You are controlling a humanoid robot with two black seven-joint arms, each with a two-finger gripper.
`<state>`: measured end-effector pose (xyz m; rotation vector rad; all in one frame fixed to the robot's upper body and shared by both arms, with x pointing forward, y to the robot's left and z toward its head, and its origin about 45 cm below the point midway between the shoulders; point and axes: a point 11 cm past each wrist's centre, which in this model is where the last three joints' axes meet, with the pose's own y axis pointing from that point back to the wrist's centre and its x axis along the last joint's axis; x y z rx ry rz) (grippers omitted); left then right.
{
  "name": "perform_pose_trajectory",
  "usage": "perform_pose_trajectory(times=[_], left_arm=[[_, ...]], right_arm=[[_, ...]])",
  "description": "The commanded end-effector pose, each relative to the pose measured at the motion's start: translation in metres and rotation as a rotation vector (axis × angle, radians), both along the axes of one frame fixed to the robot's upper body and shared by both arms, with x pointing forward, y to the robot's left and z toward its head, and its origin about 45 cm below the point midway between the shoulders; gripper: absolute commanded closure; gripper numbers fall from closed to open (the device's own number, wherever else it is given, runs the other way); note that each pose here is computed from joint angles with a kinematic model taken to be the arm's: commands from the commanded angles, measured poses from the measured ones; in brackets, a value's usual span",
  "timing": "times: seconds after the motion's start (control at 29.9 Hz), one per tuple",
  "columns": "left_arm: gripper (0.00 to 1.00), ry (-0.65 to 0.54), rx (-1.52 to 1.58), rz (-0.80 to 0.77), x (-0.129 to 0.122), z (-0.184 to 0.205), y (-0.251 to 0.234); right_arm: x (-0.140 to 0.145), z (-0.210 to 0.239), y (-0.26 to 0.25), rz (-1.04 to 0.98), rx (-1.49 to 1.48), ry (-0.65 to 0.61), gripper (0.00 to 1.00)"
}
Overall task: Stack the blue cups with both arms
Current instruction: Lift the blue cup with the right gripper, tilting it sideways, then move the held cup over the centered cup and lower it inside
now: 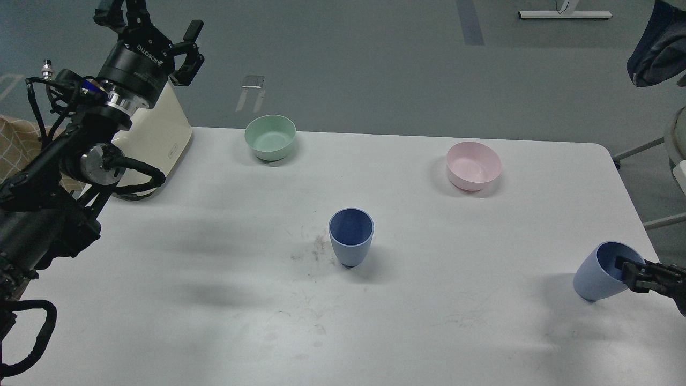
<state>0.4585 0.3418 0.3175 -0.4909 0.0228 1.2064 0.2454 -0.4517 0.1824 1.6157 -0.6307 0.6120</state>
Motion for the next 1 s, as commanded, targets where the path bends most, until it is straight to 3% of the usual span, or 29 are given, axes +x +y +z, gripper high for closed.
perform_pose_trajectory(times=[0.0, 0.2, 0.4, 0.5, 0.57, 0.6, 0.77, 0.97], left_arm=[[0.02, 0.002, 0.001, 0.001, 0.0, 0.0, 0.0], [0.02, 0.003, 0.004, 0.0, 0.0, -0.001, -0.001], [0.02, 0.012, 0.024, -0.01, 0.0, -0.004, -0.004], [0.02, 0.012, 0.026, -0.009, 0.0, -0.004, -0.004], [0.02, 0.012, 0.026, -0.009, 0.0, -0.004, -0.004], [0.02, 0.012, 0.026, -0.009, 0.0, -0.004, -0.004], [0.02, 0.006, 0.023, -0.011, -0.001, -0.002, -0.005], [0.02, -0.002, 0.02, -0.008, -0.001, 0.001, -0.004]], right_arm=[[0.002, 0.001, -0.001, -0.006, 0.005, -0.007, 1.0], [0.034, 0.038, 0.004, 0.006, 0.039, -0.13, 1.0], [0.094, 0.123, 0.032, 0.072, 0.13, -0.371, 1.0], [0.121, 0.156, 0.079, 0.187, 0.183, -0.467, 1.0], [0.136, 0.165, 0.137, 0.319, 0.233, -0.486, 1.0], [0.136, 0.165, 0.138, 0.32, 0.233, -0.486, 1.0], [0.141, 0.158, 0.249, 0.568, 0.295, -0.441, 1.0], [0.121, 0.133, 0.333, 0.768, 0.311, -0.348, 1.0]])
